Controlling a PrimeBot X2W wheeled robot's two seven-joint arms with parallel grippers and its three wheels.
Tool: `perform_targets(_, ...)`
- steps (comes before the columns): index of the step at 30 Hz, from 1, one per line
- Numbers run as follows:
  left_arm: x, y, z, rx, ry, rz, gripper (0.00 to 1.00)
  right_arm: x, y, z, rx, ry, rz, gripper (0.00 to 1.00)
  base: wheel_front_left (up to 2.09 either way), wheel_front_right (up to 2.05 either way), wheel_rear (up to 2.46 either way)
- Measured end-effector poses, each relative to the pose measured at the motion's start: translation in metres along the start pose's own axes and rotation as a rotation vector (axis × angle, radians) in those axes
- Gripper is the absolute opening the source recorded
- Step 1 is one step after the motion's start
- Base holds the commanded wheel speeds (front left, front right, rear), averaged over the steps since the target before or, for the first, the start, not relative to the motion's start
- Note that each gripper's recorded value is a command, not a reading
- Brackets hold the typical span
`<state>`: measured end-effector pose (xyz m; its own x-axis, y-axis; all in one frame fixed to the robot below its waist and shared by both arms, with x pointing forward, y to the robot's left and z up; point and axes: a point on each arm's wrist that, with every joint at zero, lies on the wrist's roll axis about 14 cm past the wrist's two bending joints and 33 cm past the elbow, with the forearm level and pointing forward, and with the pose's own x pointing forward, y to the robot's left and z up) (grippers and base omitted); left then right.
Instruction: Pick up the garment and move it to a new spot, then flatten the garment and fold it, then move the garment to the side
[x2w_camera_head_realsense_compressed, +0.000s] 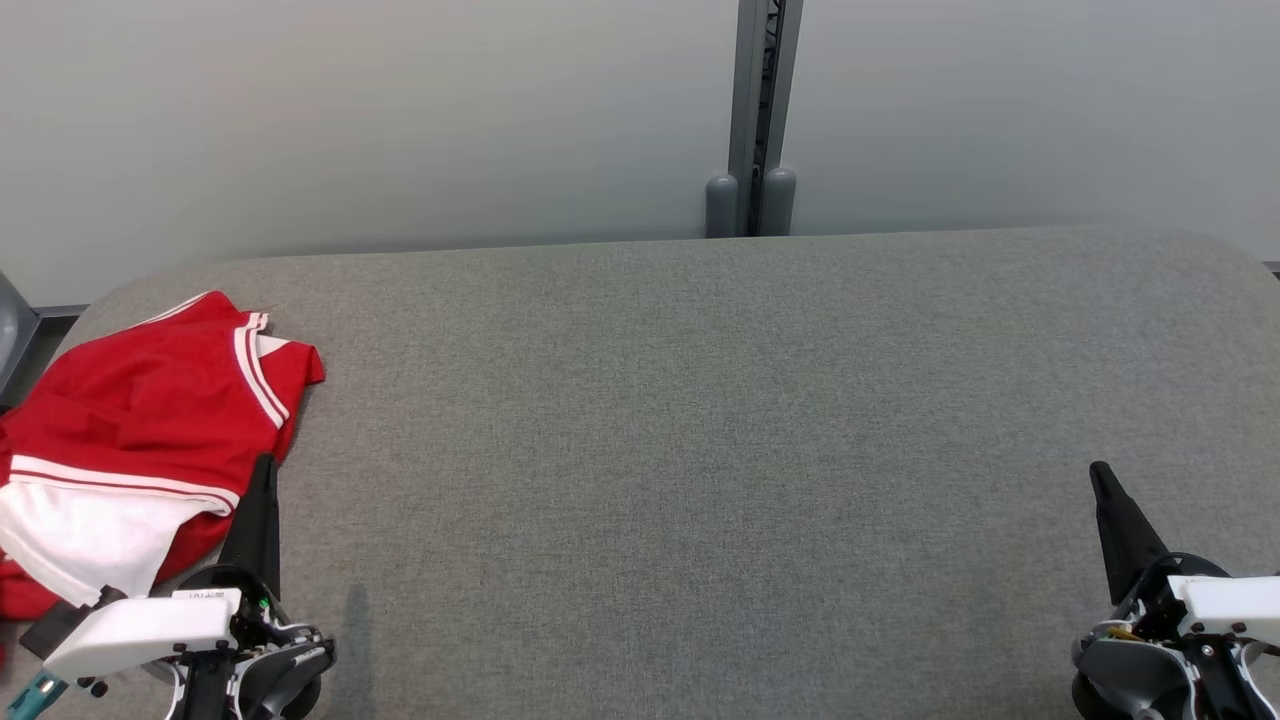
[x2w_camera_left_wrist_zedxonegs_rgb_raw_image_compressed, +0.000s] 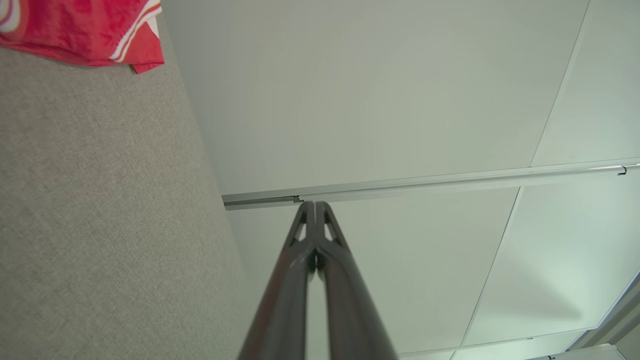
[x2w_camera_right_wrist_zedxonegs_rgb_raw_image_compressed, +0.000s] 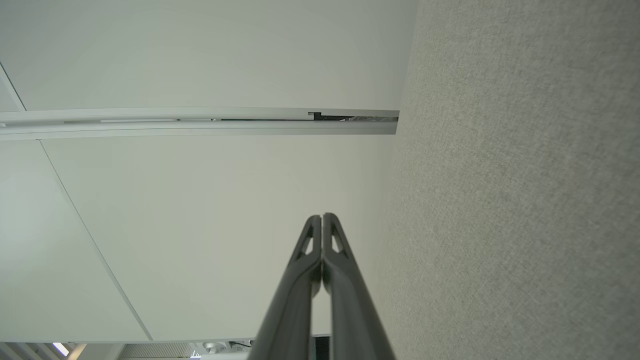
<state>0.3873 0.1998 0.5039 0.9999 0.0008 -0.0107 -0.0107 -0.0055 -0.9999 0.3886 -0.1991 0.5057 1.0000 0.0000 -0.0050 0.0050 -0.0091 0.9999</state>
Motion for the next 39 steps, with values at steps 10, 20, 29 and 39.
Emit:
perform_targets(10, 0.0000, 0.0000, 0.0000, 0.000, 0.000, 0.000, 0.00, 0.0000, 0.0000, 0.0000, 0.000, 0.000, 0.000, 0.00, 0.00, 0.00, 0.00)
perform_targets(20, 0.0000, 0.0000, -0.0001, 0.000, 0.000, 0.000, 0.00, 0.0000, 0.0000, 0.0000, 0.000, 0.000, 0.000, 0.00, 0.00, 0.00, 0.00)
perform_targets(29, 0.0000, 0.0000, -0.0001, 0.000, 0.000, 0.000, 0.00, 0.0000, 0.0000, 0.0000, 0.000, 0.000, 0.000, 0.00, 0.00, 0.00, 0.00)
perform_targets(39, 0.0000, 0.0000, -0.0001, 0.000, 0.000, 0.000, 0.00, 0.0000, 0.0000, 0.0000, 0.000, 0.000, 0.000, 0.00, 0.00, 0.00, 0.00)
